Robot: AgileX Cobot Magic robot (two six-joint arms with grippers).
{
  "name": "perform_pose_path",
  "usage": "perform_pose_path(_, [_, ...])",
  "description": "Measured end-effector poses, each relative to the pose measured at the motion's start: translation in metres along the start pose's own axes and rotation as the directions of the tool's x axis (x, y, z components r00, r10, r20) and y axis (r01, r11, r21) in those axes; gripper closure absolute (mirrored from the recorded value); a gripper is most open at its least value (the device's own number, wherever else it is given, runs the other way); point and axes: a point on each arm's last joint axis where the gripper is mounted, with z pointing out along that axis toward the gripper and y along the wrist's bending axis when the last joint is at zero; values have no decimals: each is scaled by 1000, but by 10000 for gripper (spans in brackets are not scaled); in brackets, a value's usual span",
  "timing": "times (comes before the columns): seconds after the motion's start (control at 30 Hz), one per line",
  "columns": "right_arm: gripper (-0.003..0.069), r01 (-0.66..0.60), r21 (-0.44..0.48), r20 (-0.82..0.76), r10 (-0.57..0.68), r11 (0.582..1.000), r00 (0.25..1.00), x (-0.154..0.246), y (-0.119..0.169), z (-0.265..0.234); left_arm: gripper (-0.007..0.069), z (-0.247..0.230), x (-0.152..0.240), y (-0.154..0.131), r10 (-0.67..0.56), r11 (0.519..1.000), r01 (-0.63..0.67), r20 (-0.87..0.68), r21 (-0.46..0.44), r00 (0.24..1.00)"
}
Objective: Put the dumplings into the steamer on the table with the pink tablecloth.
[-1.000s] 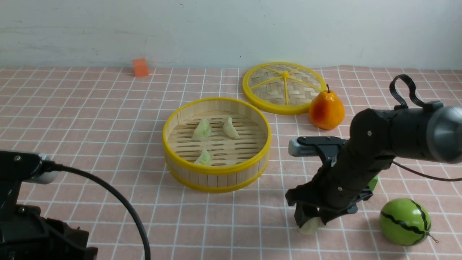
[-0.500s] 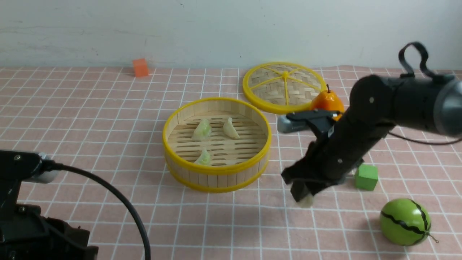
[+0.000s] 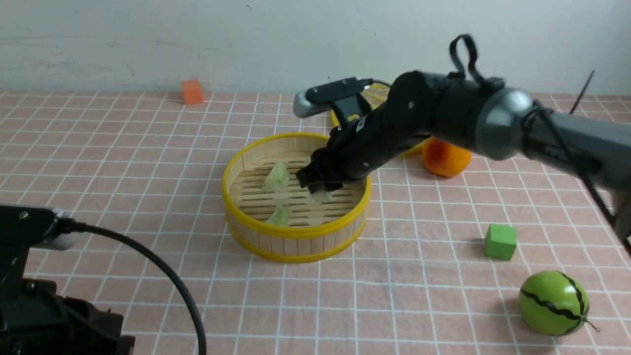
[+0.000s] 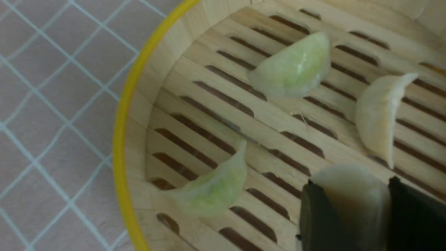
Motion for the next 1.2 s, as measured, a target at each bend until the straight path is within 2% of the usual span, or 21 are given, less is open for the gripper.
perform_pose_path(0.1, [397, 10, 4, -38, -10, 1000, 999, 10, -4, 17, 613, 0, 0, 0, 0, 1000, 0, 0, 0, 1000])
perform_pose_path(0.17, [332, 21, 10, -40, -20, 1000, 999, 11, -5, 19, 610, 0, 0, 0, 0, 1000, 0, 0, 0, 1000])
perform_pose_path(0.23, [230, 29, 16, -24, -28, 999, 999, 7, -5, 17, 608, 0, 0, 0, 0, 1000, 0, 0, 0, 1000])
perform_pose_path(0.27, [220, 30, 17, -21, -30, 999, 999, 7, -5, 17, 608, 0, 0, 0, 0, 1000, 0, 0, 0, 1000])
perform_pose_path(0.3, [158, 38, 18, -6, -37, 999, 999, 2, -3, 9, 607, 0, 0, 0, -1, 1000, 1, 0, 1, 1000])
perform_pose_path(0.37, [83, 65, 14, 12, -66, 998, 998, -12, 3, -14, 606, 0, 0, 0, -1, 1000, 1, 0, 1, 1000])
perform_pose_path(0.47, [57, 118, 23, 47, -119, 993, 992, -33, 11, -53, 605, 0, 0, 0, -2, 1000, 2, 0, 1, 1000])
perform_pose_path(0.5, [63, 164, 40, 81, -167, 986, 983, -49, 18, -91, 604, 0, 0, 0, -2, 1000, 2, 0, 1, 1000])
perform_pose_path(0.53, [69, 178, 44, 81, -181, 983, 980, -52, 21, -103, 604, 0, 0, 0, -2, 1000, 2, 0, 1, 1000])
perform_pose_path(0.6, [134, 259, 112, 149, -274, 959, 950, -71, 37, -197, 600, 0, 0, 0, -2, 1000, 2, 0, 1, 1000])
perform_pose_path(0.67, [216, 289, 165, 168, -316, 943, 934, -70, 46, -254, 597, 0, 0, 0, -2, 1000, 2, 0, 1, 1000])
perform_pose_path(0.7, [216, 292, 171, 169, -320, 941, 932, -69, 47, -260, 597, 0, 0, 0, -2, 1000, 2, 0, 1, 1000])
perform_pose_path(0.73, [307, 285, 217, 166, -323, 934, 932, -60, 51, -301, 596, 0, 0, 0, -2, 1000, 2, 0, 1, 1000])
perform_pose_path(0.77, [317, 280, 218, 175, -320, 935, 931, -57, 52, -308, 596, 0, 0, 0, -2, 1000, 2, 0, 1, 1000])
perform_pose_path(0.9, [584, 153, 302, 155, -206, 941, 966, -14, 53, -375, 596, 0, 0, 0, -2, 1000, 2, 0, 1, 1000])
perform_pose_path(0.93, [622, 133, 316, 140, -184, 940, 973, -1, 52, -381, 596, 0, 0, 0, -2, 1000, 2, 0, 1, 1000])
perform_pose_path(0.97, [630, 129, 319, 140, -182, 939, 973, -1, 52, -381, 596, 0, 0, 0, -2, 1000, 2, 0, 1, 1000])
perform_pose_path(1.0, [667, 118, 338, 128, -170, 934, 977, 20, 51, -389, 595, 0, 0, 0, -2, 1000, 2, 0, 1, 1000])
perform_pose_path(1.03, [675, 121, 347, 100, -165, 930, 981, 33, 49, -385, 593, 0, 0, 0, -2, 1000, 2, 0, 1, 1000])
perform_pose_path(1.2, [678, 96, 442, 86, -149, 892, 985, 120, 35, -378, 587, 0, 0, 0, -2, 1000, 2, 0, 2, 1000])
